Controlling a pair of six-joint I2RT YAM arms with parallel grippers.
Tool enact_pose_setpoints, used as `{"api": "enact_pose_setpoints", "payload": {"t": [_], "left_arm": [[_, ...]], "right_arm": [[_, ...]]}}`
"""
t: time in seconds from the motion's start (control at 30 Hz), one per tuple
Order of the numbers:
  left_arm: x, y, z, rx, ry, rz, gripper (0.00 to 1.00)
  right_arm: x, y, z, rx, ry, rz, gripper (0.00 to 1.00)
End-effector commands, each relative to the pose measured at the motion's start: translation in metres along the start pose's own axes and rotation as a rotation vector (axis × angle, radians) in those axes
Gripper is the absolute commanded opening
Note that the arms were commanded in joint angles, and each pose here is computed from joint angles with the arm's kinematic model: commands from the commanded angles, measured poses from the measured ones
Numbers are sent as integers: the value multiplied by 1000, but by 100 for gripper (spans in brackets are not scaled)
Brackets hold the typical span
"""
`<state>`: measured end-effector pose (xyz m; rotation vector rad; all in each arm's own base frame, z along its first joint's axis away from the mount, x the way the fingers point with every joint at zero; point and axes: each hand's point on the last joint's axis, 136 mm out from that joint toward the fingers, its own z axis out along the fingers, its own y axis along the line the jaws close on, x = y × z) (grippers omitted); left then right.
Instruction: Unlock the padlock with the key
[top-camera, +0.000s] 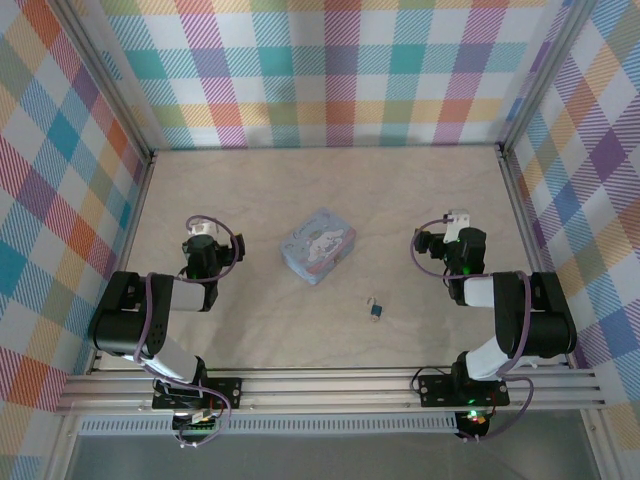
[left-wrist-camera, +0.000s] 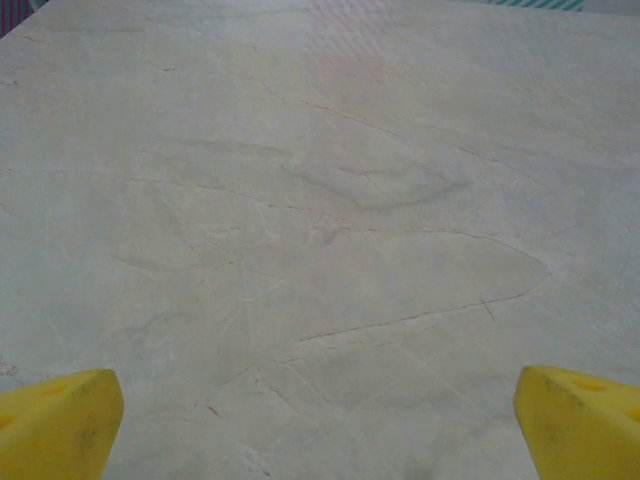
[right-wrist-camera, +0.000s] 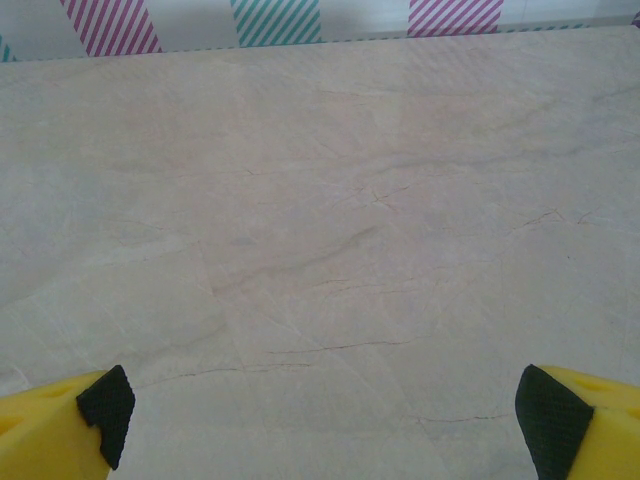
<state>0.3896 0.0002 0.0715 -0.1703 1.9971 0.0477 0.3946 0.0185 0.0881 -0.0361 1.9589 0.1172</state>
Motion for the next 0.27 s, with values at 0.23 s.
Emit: {"api": "enact_pose_setpoints", "payload": {"t": [0.23], "left_arm": [[-11,0,2,-4,-31,6,100]], "right_arm": [[-5,3,2,-23,-11,11,100]]}}
